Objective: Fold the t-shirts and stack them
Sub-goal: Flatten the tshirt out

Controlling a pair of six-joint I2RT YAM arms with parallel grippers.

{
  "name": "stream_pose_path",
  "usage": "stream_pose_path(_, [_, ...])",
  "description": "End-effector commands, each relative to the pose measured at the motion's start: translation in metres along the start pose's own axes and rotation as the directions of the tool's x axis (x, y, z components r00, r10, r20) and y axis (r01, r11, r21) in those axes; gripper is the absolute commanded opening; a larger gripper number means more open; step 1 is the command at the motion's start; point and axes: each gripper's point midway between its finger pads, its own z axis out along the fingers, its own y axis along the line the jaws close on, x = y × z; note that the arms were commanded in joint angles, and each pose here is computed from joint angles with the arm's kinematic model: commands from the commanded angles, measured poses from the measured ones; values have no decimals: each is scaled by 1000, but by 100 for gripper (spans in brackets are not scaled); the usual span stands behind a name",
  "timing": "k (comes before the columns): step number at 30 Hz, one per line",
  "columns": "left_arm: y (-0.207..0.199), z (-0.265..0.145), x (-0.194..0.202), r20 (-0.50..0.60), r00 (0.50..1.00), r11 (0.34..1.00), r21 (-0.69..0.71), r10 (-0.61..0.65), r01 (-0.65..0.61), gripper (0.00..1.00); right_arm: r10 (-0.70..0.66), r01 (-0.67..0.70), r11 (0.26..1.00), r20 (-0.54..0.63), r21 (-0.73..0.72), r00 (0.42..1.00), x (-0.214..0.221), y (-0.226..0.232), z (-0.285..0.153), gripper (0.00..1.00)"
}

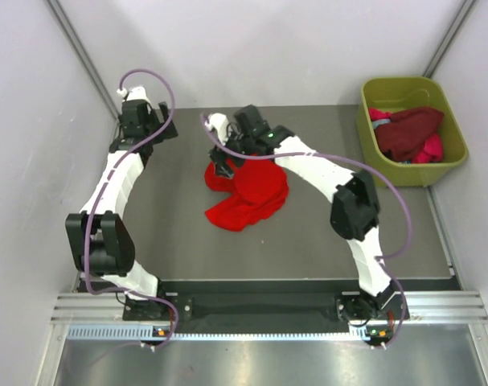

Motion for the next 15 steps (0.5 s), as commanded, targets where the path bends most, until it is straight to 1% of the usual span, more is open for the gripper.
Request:
stream_pose_path(1, [16,-24,-18,55,997,999,-9,-53,53,95,-15,13,995,-13,-102,1000,4,24,25,78])
stream_pose_path(5, [21,-30,-16,55,997,998,-5,-57,57,96,-30,22,990,-57,-138,998,22,34,41,73])
stream_pose_path(7, [23,-32,-16,57,997,998,0,-60,60,96,-24,12,988,-78,-151,997,32,35,47,68])
stream_pose_path(12, [22,-35,-11,46,996,997,19,-71,71,96,-22,9,985,-78,-171,997,36,39,56,66])
stream_pose_path(15, [21,-36,-7,38,996,997,29,-77,76,96,-28,15,978,-61,-209,998,32,50,61,61])
